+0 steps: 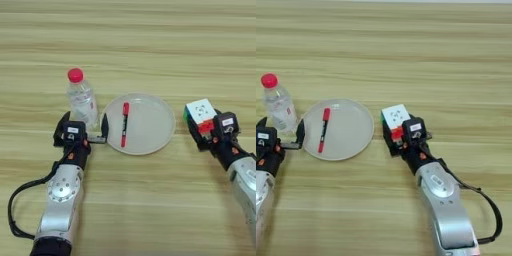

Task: Move the objects on the table

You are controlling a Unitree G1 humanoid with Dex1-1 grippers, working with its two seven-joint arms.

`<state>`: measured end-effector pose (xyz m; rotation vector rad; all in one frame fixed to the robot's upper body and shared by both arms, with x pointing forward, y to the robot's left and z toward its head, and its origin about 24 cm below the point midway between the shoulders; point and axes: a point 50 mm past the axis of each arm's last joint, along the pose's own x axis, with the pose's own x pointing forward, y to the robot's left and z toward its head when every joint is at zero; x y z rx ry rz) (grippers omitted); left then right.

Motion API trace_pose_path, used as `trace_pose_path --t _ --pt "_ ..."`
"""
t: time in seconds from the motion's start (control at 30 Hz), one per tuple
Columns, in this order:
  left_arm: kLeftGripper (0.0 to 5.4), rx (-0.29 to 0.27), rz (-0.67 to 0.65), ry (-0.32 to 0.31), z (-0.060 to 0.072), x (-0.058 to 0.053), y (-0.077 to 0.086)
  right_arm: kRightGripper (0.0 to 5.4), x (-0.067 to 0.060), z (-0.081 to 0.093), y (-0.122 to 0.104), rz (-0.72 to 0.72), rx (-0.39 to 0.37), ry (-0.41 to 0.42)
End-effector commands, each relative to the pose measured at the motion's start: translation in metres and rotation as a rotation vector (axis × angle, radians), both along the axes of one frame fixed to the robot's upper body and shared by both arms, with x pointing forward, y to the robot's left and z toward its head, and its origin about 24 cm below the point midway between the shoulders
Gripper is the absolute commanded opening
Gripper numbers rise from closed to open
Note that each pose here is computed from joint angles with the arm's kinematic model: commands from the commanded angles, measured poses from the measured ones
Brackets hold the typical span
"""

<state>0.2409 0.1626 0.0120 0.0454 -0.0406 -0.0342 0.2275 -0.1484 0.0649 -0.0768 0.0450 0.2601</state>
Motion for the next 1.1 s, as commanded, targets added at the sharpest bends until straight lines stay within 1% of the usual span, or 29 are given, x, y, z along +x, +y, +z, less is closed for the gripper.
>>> trace_pose_path --t 0.03,0.47,0.63,0.83,1.1 --pt "5.4 0.001 0.003 -0.002 0.002 0.001 -0.001 3.31 -0.001 -0.006 -0.004 -0.008 0.021 0.037" --pt "5.4 0.003 0.004 -0.002 0.003 0.001 -0.001 3.31 -0.006 -0.022 0.007 0.025 0.059 0.109" --pt "5.4 0.003 0.004 -0.003 0.003 0.0 -0.001 3.31 -0.004 -0.029 0.002 0.004 0.064 0.142" --pt "5.4 0.004 0.004 -0.005 0.003 0.0 0.0 3.31 -0.005 -0.035 0.002 -0.003 0.062 0.163" --pt "5.4 0.004 0.006 -0.006 0.004 0.0 0.0 3.31 -0.005 -0.035 0.001 -0.009 0.052 0.158"
